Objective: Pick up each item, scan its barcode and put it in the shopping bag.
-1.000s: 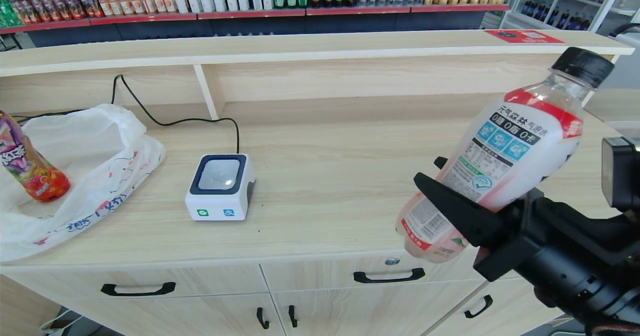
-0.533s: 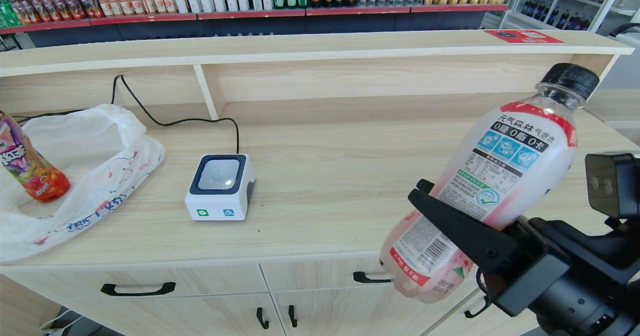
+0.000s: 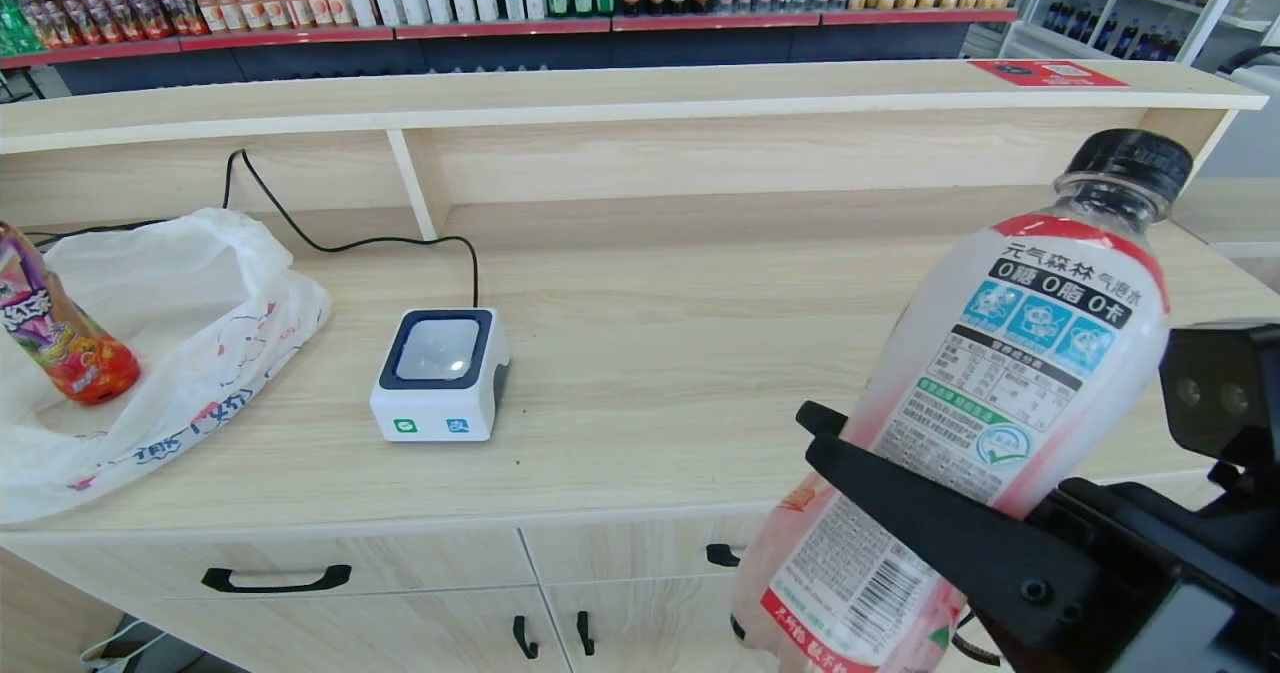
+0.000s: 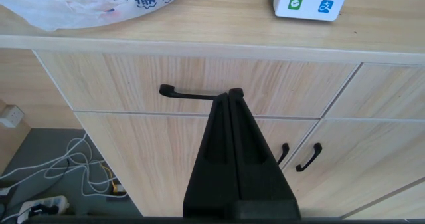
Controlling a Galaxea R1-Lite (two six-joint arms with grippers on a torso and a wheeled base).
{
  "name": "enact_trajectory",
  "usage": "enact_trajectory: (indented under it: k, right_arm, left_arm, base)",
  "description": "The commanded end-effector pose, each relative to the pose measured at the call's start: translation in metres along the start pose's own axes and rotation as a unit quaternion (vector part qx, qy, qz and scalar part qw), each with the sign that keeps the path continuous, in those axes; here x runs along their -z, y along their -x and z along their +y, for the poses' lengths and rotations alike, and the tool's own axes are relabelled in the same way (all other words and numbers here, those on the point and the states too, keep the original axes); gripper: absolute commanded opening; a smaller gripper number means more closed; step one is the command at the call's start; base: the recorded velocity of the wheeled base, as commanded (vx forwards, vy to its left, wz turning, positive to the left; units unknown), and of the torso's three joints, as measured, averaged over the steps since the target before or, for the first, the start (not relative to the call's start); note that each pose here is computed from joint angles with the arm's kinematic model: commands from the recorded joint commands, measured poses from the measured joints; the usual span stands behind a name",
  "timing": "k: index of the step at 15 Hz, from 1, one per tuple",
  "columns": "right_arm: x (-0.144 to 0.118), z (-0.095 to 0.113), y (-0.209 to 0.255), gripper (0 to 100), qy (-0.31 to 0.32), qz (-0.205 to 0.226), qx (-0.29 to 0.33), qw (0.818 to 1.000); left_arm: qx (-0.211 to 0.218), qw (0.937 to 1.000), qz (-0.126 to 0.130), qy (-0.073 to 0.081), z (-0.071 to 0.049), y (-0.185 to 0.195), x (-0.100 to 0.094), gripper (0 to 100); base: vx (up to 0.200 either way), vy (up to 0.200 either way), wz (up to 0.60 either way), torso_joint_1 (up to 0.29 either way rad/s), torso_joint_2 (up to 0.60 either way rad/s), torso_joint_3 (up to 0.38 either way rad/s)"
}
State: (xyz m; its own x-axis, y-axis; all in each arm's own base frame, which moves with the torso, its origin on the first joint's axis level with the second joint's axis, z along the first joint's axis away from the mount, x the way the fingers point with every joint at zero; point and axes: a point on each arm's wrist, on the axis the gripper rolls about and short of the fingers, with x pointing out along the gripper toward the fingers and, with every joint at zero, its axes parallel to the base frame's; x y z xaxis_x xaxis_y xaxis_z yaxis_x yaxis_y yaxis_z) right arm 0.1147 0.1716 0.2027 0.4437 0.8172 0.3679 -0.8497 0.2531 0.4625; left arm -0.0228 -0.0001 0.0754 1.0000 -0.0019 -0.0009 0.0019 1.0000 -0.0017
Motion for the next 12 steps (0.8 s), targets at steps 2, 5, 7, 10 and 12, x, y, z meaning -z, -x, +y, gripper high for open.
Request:
enact_trajectory:
  k: [2, 5, 7, 10, 12]
  right_arm:
    - [-0.0004, 0.0022, -0.0029, 0, -0.021, 0.002, -0.014, 1.0]
    - [-0.0024, 0.0043, -0.0054, 0, -0.029, 0.008, -0.036, 0.999]
    - [-0.0037, 0.0062, -0.0057, 0, -0.04, 0.013, -0.05, 0.998]
    - [-0.0066, 0.0082, -0.0071, 0, -0.054, 0.011, -0.061, 0.997]
    - [-0.0081, 0.009, -0.0086, 0, -0.054, 0.007, -0.063, 0.997]
  left_arm:
    - [0.0, 1.0, 0.0, 0.0, 0.0, 0.0, -0.0001, 0]
    - [0.0, 1.0, 0.0, 0.0, 0.0, 0.0, 0.0001, 0]
    - [0.0, 1.0, 0.0, 0.0, 0.0, 0.0, 0.0001, 0]
    - [0.0, 1.0, 0.0, 0.0, 0.0, 0.0, -0.0001, 0]
    - [0.0, 1.0, 0.0, 0.0, 0.0, 0.0, 0.0001, 0]
  base:
    - [0.0, 0.0, 0.0, 0.0, 0.0, 0.0]
    - [0.0, 0.0, 0.0, 0.0, 0.0, 0.0]
    - [0.0, 0.0, 0.0, 0.0, 0.0, 0.0]
    - [0.0, 0.0, 0.0, 0.0, 0.0, 0.0]
    - [0.0, 0.0, 0.0, 0.0, 0.0, 0.0]
